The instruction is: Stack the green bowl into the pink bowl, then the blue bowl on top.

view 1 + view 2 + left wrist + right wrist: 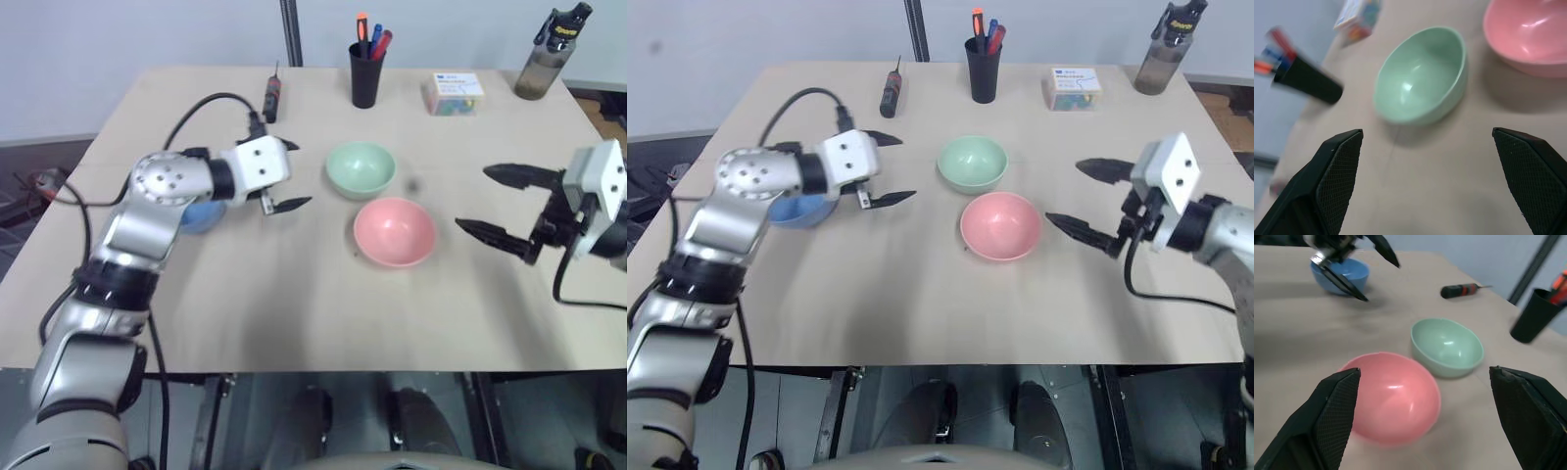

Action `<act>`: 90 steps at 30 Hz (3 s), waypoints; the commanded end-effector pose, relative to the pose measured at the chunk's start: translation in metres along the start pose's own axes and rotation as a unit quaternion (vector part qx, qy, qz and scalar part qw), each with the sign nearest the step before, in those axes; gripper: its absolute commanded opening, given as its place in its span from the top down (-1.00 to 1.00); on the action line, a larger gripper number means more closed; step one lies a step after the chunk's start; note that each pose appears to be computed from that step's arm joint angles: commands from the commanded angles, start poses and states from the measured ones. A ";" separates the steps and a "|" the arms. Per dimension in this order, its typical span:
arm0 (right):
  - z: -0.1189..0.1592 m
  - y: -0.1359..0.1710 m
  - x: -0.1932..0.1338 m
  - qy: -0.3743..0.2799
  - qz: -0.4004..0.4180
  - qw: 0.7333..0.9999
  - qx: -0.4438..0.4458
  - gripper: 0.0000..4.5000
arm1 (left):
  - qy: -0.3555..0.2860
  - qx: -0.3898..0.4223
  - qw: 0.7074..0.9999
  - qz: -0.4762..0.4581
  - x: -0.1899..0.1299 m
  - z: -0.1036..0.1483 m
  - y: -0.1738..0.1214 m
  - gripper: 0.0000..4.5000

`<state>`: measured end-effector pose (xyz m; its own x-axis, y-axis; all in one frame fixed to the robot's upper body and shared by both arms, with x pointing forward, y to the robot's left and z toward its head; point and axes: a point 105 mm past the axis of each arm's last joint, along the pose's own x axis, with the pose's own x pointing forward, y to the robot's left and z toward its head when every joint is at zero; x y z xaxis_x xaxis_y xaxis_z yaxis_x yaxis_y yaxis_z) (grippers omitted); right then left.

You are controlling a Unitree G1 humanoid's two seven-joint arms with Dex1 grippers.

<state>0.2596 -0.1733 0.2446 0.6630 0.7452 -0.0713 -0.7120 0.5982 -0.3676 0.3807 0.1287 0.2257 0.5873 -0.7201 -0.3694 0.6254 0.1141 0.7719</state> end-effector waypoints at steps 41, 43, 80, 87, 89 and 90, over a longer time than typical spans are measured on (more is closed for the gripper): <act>0.000 0.012 -0.050 0.028 -0.131 0.991 -0.018 -1.00 | -0.237 0.145 0.924 -0.262 0.019 0.098 -0.048 0.19; 0.001 0.015 -0.043 0.024 -0.111 0.993 -0.016 -1.00 | -0.225 0.126 0.940 -0.223 0.020 0.096 -0.037 0.03; 0.030 0.037 0.081 -0.124 0.185 0.974 -0.038 -1.00 | 0.387 -0.111 0.898 0.177 -0.129 -0.073 -0.037 0.03; 0.029 0.036 0.080 -0.123 0.178 0.976 -0.038 -1.00 | 0.438 -0.087 0.878 0.172 -0.131 -0.095 -0.045 0.03; 0.029 0.036 0.080 -0.123 0.176 0.976 -0.039 -1.00 | 0.434 -0.090 0.881 0.168 -0.126 -0.100 -0.047 0.03; 0.029 0.036 0.080 -0.123 0.174 0.976 -0.039 -1.00 | 0.431 -0.092 0.883 0.163 -0.122 -0.101 -0.049 0.21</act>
<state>0.2866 -0.0827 0.2396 0.3044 0.9524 -0.0184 -0.8818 0.2745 -0.3835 0.3252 0.2835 0.1730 0.8521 0.1555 -0.4998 0.4043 0.4109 0.8171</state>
